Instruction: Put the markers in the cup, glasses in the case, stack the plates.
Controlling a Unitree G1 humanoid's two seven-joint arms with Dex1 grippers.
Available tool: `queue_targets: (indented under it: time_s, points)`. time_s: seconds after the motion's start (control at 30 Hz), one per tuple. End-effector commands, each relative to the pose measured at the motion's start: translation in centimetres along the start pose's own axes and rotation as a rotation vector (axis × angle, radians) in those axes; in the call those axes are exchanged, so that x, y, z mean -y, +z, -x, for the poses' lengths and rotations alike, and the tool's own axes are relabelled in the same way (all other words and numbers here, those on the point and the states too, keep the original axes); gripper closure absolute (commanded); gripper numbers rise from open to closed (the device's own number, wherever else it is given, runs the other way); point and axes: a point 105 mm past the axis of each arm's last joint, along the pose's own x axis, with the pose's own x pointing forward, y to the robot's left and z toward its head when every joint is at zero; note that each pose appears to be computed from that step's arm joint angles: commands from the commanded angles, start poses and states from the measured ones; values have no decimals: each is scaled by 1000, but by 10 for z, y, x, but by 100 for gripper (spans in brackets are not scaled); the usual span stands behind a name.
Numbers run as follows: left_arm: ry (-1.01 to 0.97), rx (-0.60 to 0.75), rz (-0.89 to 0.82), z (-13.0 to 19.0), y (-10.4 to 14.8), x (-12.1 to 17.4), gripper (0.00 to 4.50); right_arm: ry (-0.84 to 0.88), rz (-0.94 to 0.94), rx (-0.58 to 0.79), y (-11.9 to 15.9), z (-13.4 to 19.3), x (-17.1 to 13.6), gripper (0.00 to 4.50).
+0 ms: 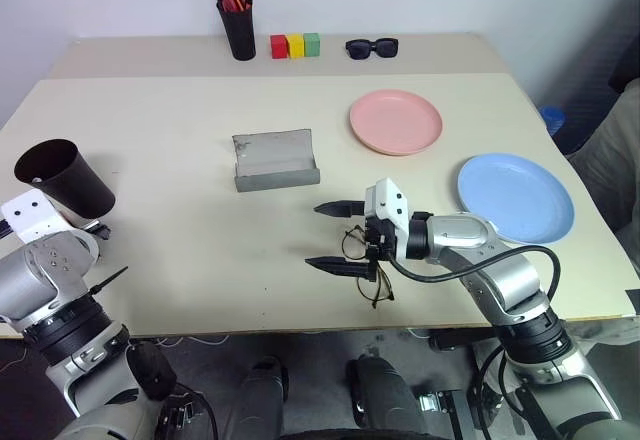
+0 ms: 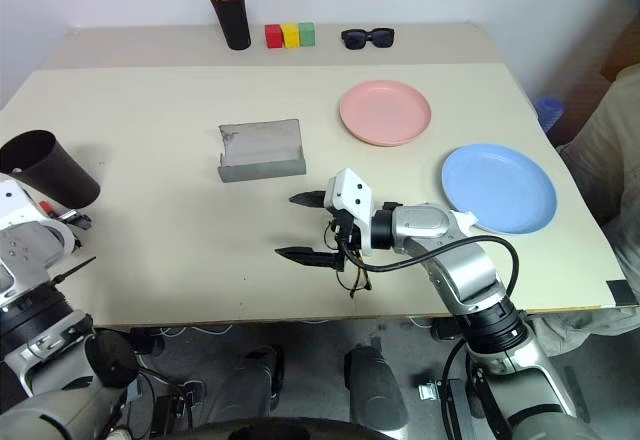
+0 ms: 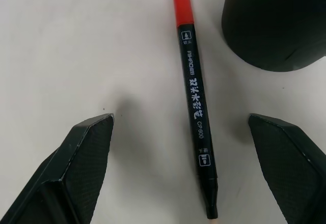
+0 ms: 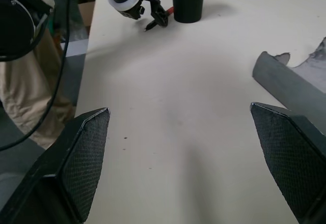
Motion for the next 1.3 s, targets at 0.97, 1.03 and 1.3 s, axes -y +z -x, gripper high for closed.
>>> queue_targets:
  time_s: [0.97, 1.03, 1.3]
  points:
    - [36, 1246, -64, 131, 156, 5, 446, -132, 44, 206, 48, -9, 22, 0]
    - [0, 1237, -94, 127, 155, 15, 446, -173, 42, 229, 53, -11, 30, 0]
    - [17, 1176, -117, 100, 153, 21, 446, -201, 49, 239, 54, -12, 34, 0]
